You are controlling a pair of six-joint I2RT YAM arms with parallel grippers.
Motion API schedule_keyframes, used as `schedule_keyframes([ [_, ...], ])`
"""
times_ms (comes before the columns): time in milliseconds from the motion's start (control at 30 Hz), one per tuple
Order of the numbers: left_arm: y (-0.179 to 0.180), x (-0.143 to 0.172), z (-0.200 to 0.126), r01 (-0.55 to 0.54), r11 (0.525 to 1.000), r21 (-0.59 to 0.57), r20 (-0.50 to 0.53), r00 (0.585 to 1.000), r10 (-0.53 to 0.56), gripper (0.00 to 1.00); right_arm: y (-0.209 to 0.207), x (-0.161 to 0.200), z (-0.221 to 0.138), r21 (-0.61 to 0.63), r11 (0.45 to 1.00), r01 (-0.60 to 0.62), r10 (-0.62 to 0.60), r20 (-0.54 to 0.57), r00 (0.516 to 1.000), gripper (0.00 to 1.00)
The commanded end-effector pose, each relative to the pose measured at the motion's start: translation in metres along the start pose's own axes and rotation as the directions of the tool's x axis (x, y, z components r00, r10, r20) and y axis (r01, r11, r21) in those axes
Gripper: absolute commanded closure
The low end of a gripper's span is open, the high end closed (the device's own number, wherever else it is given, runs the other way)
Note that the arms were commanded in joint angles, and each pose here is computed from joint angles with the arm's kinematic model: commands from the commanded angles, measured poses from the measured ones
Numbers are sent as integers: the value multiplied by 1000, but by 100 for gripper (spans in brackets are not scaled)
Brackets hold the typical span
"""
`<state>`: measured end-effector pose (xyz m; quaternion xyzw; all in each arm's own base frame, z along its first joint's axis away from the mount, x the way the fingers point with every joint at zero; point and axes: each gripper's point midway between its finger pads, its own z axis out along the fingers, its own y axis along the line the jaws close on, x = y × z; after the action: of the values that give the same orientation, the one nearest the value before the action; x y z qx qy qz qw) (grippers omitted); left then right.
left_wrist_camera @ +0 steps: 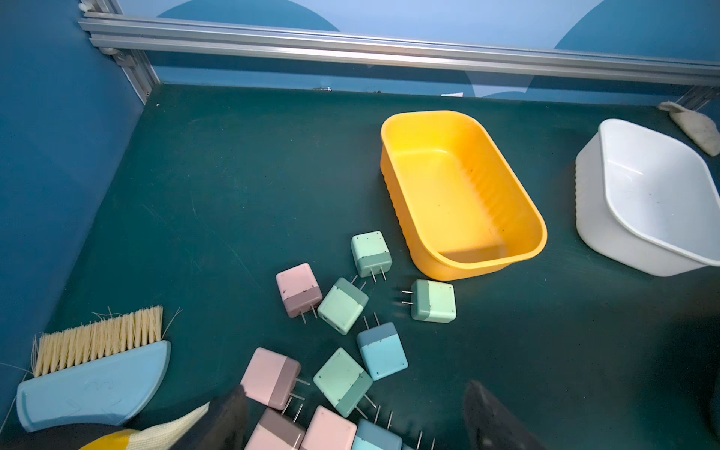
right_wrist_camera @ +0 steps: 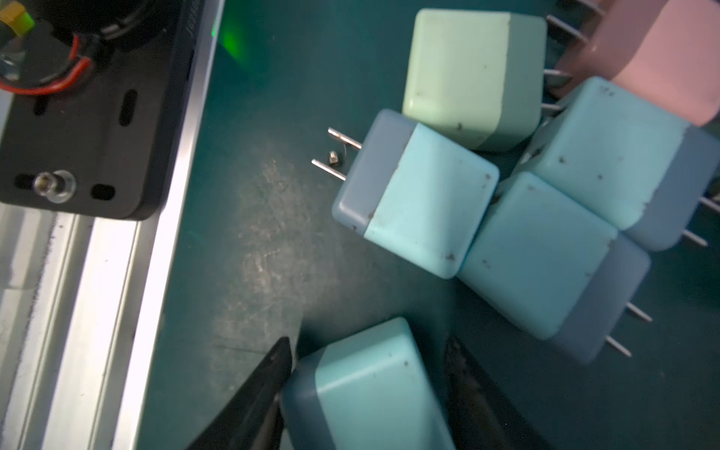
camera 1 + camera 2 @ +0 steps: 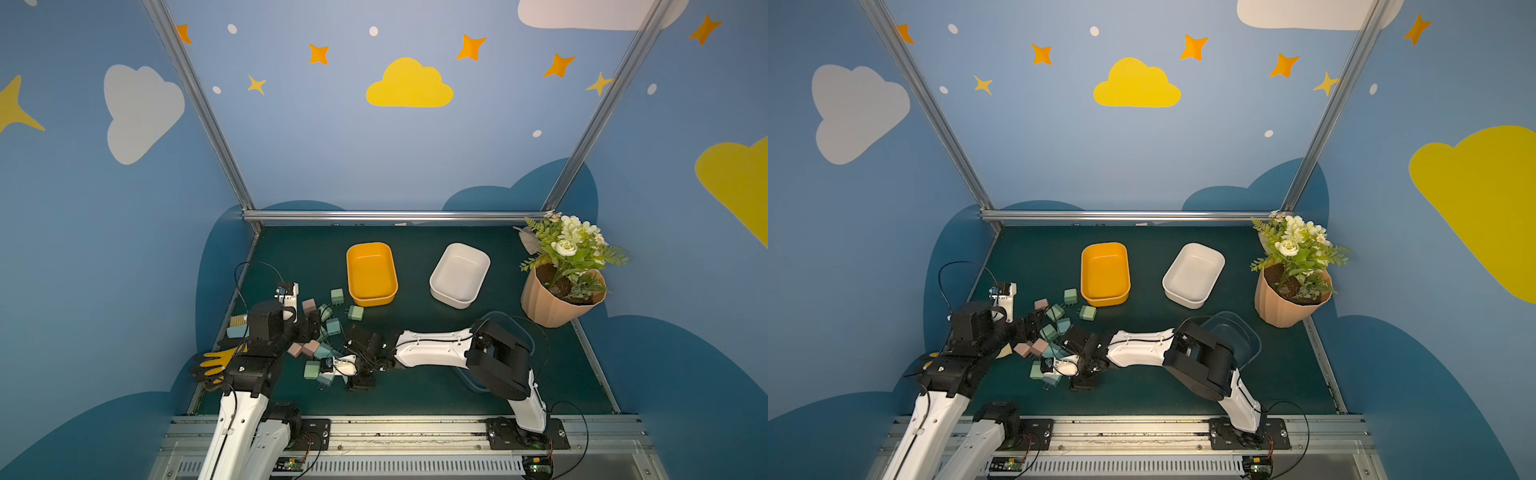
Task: Place the plugs by color into the storage box
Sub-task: Pick up the plug from the center of the board, then place the plug in the storage box.
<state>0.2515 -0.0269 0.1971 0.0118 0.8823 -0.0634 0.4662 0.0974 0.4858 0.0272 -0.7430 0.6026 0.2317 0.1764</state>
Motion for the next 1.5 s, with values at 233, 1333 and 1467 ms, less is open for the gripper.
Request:
schedule_keyframes([
  [233,-1,0,0,-24,1000,11,16,1000,23,14,3,11,-12,18,998,-54,55,-56,997,58],
  [1333,-51,14,4,-118,950,288,25,993,116,17,-72,43,-87,196,841,-504,484,145,863,67],
  [1467,-77,15,-3,-145,895,422,58,989,133,18,-82,53,-96,214,806,-553,531,152,833,68],
])
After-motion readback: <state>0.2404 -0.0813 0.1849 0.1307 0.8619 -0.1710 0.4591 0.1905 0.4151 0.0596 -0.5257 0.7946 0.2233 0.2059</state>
